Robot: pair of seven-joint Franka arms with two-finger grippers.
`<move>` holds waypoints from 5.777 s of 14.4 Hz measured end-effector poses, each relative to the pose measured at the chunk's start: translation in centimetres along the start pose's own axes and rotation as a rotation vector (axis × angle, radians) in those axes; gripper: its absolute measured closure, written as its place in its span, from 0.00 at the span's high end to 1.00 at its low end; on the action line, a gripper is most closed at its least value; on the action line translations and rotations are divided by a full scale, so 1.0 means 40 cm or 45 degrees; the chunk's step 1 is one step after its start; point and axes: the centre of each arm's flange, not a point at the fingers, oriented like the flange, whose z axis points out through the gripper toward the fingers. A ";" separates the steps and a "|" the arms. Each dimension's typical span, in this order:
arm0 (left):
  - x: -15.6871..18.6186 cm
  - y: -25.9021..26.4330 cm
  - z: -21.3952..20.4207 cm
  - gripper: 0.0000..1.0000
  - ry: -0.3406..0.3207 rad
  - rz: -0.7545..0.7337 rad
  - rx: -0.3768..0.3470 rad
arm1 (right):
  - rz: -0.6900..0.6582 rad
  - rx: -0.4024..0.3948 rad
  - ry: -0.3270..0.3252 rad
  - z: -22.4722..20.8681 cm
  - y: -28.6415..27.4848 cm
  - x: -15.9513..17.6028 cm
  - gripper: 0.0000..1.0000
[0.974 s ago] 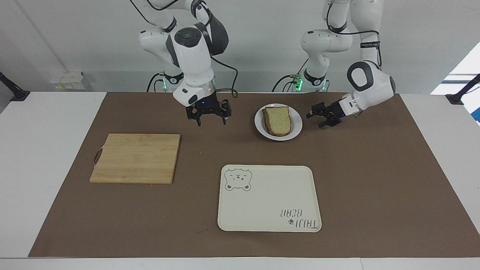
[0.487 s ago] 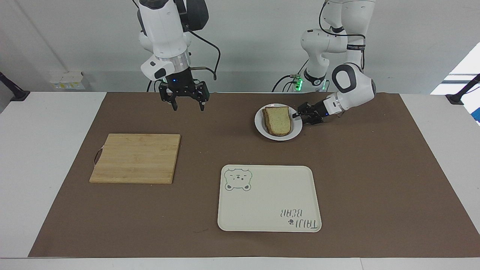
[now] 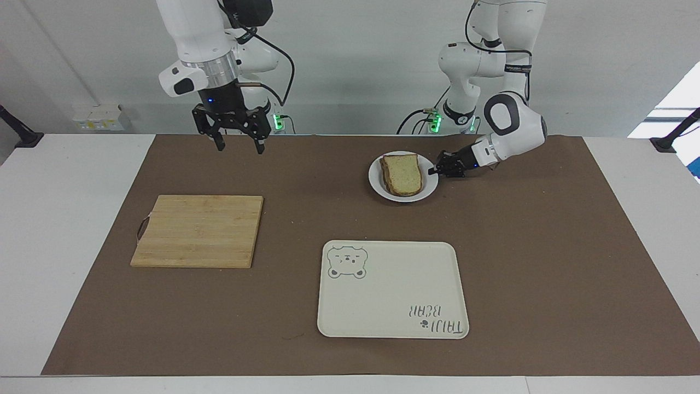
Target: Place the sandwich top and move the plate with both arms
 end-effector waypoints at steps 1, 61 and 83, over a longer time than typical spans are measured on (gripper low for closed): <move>0.002 0.001 -0.004 0.10 0.000 -0.009 -0.019 | 0.032 -0.005 -0.003 -0.018 0.034 0.010 1.00; 0.652 0.320 -0.616 1.00 0.277 -0.203 0.889 | -0.162 -0.116 -0.147 -0.066 0.283 0.022 1.00; 0.383 0.461 -0.864 1.00 0.070 -0.136 1.009 | -0.162 -0.113 -0.149 -0.067 0.283 0.022 1.00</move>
